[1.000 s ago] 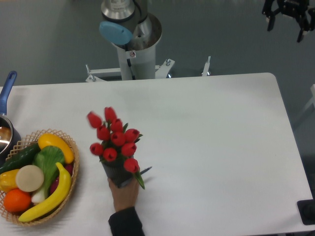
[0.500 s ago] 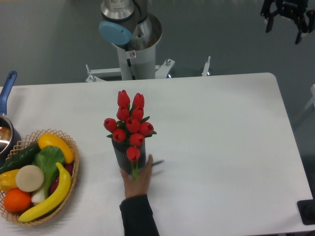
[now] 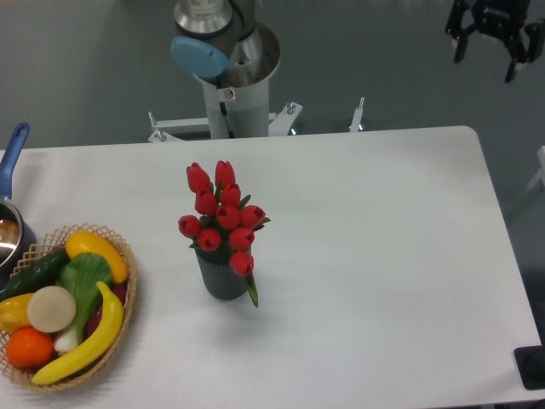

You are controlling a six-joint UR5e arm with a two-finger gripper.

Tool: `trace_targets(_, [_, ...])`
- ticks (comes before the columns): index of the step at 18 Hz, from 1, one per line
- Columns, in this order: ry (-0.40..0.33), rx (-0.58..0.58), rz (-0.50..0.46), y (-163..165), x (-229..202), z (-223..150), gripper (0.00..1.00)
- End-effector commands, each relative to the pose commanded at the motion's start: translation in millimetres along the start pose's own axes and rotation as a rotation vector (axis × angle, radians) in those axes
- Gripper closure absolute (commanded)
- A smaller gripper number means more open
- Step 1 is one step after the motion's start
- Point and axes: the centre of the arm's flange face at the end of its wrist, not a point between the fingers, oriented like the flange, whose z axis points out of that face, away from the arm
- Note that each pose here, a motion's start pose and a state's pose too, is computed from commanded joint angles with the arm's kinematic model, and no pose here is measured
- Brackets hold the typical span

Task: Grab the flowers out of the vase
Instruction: 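Move the open gripper down toward the red tulips in the vase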

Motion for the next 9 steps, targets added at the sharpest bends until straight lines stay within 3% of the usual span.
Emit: trace_targets(9, [0.015, 0.162, -0.246, -61, 4, 31, 0.0])
